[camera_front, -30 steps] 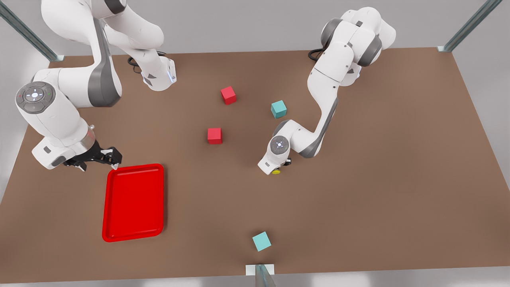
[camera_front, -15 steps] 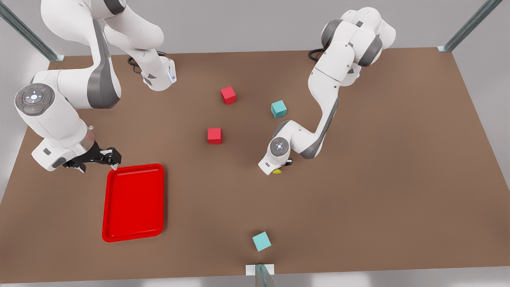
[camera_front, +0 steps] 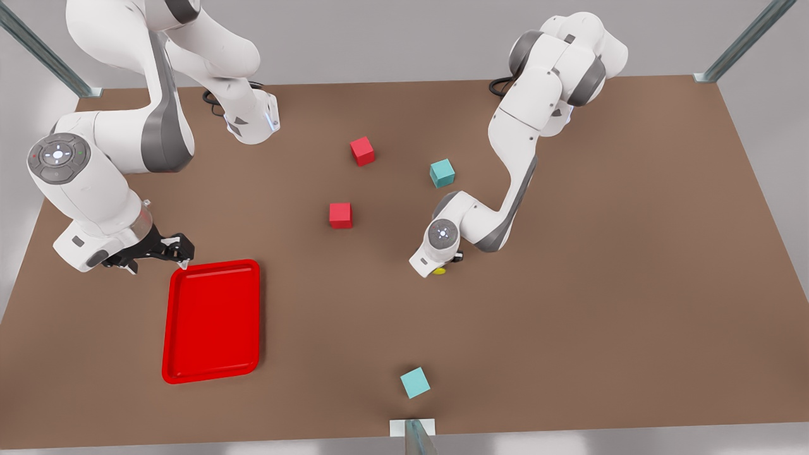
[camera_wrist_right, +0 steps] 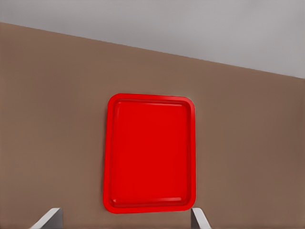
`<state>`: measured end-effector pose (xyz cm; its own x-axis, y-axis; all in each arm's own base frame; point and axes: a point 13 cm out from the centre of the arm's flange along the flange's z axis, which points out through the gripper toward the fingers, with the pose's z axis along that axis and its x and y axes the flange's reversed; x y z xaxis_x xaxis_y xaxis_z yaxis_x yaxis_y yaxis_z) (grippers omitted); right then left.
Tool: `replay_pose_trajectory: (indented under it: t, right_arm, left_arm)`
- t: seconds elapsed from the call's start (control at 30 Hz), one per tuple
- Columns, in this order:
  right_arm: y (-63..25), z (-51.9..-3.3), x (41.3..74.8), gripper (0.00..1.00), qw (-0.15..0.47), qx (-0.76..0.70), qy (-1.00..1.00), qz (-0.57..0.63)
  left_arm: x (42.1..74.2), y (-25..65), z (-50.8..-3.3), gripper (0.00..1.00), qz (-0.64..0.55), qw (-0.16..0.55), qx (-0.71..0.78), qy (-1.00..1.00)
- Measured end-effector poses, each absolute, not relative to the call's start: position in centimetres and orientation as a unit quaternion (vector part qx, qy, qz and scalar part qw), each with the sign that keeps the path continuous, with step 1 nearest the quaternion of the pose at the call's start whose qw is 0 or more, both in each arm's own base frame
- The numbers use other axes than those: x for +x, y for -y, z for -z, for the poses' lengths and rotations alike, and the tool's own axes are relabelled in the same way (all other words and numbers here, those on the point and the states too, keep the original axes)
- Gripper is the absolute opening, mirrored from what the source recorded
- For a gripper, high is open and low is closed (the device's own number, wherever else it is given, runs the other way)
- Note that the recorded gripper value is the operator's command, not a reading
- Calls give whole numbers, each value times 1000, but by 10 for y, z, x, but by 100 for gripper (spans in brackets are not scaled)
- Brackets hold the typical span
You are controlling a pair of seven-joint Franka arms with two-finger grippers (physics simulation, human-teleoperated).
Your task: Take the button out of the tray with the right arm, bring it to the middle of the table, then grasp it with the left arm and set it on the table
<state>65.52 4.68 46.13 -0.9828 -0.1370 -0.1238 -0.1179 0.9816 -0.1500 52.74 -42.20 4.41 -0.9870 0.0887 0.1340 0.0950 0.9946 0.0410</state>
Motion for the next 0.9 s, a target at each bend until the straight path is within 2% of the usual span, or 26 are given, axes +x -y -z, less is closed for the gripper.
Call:
replay_pose_trajectory:
  t: [0.1,0.23,0.37,0.43,0.63,0.73,0.9]
  right_arm:
    - [-46,-461,655,100,67,-65,-993,71]
    - [-45,-462,655,100,67,-65,-993,71]
    - [-47,-461,655,100,67,-67,-993,71]
    - [-48,-462,655,100,67,-68,-993,71]
    - [-46,-462,655,100,67,-67,-993,71]
    - [-48,-462,655,100,67,-69,-993,71]
    - [-47,-462,655,100,67,-69,-993,71]
  left_arm:
    - [529,423,-52,41,23,65,-45,997]
    - [542,431,-95,41,36,42,-36,998]
    - [571,392,-124,41,167,-46,11,985]
    - [573,368,-133,41,237,-77,50,967]
    - [554,276,-119,41,458,-199,201,843]
    - [555,248,-125,41,499,-282,276,772]
    - [542,219,-93,41,515,-380,359,680]
